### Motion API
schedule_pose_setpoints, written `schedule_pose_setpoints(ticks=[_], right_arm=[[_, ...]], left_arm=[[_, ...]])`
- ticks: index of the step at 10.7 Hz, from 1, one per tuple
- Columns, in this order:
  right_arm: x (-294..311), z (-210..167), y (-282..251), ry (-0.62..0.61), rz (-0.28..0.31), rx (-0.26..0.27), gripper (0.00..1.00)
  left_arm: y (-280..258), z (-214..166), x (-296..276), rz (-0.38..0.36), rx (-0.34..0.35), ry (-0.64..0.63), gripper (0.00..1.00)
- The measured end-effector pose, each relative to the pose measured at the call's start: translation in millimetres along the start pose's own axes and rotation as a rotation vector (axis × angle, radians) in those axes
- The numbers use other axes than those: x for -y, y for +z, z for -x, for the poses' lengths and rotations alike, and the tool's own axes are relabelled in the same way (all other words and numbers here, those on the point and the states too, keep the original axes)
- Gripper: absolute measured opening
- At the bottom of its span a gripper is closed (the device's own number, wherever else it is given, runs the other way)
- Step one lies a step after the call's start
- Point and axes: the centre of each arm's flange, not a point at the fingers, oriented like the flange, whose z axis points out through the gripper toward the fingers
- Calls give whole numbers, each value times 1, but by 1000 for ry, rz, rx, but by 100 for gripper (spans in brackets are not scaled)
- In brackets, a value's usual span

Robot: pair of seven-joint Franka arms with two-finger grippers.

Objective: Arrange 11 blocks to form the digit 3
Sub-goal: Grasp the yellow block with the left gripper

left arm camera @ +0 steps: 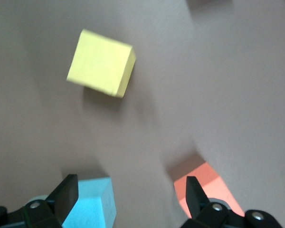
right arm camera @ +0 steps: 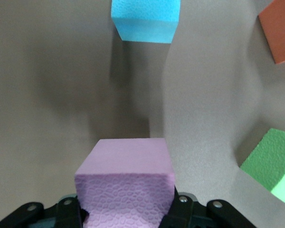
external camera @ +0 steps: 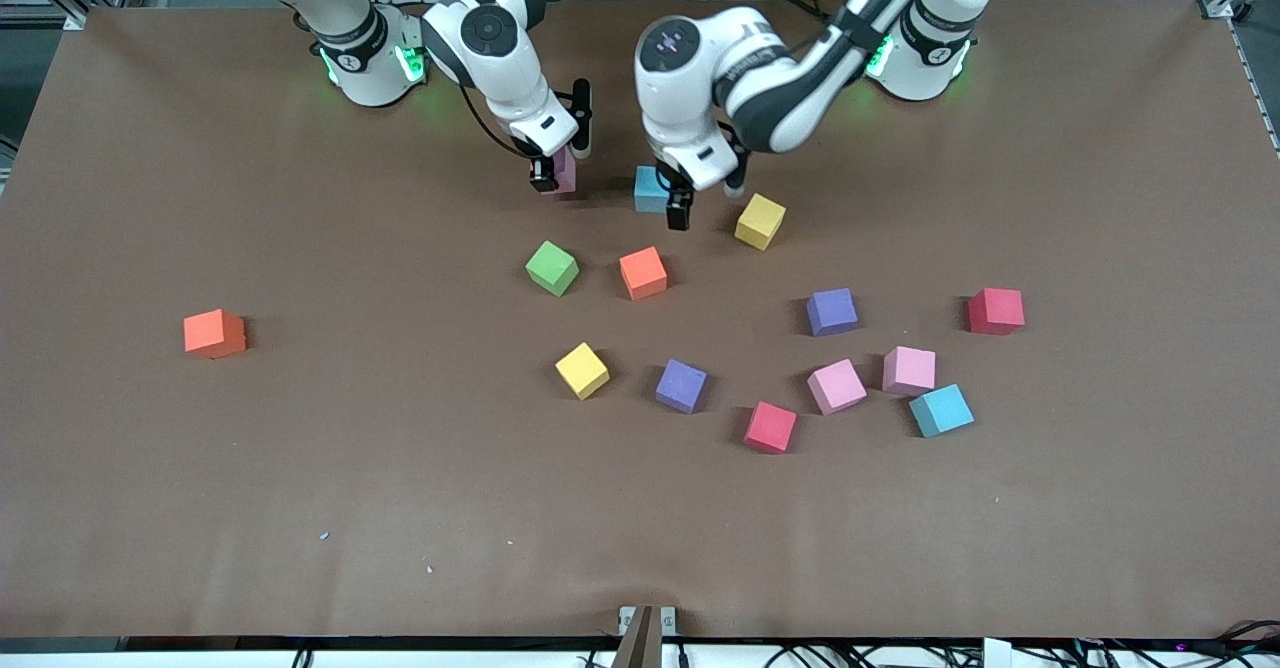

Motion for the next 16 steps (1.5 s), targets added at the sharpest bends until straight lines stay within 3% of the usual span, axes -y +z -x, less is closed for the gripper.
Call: schedule_pose_setpoints(ticks=[6, 9, 12, 16], right_arm=[[-16, -53, 3, 22, -26, 22, 58], [-27, -75, 4, 59, -46, 73, 58], [-24, -101, 6, 83, -12, 163, 58], [-21, -115, 25, 118, 2, 173, 58]], left_arm=[[7, -101, -28, -64, 68, 214, 100], [25, -111, -5, -90, 95, 277, 100], [56, -109, 25, -99, 116, 291, 100], [81, -113, 48, -63, 143, 296, 100]])
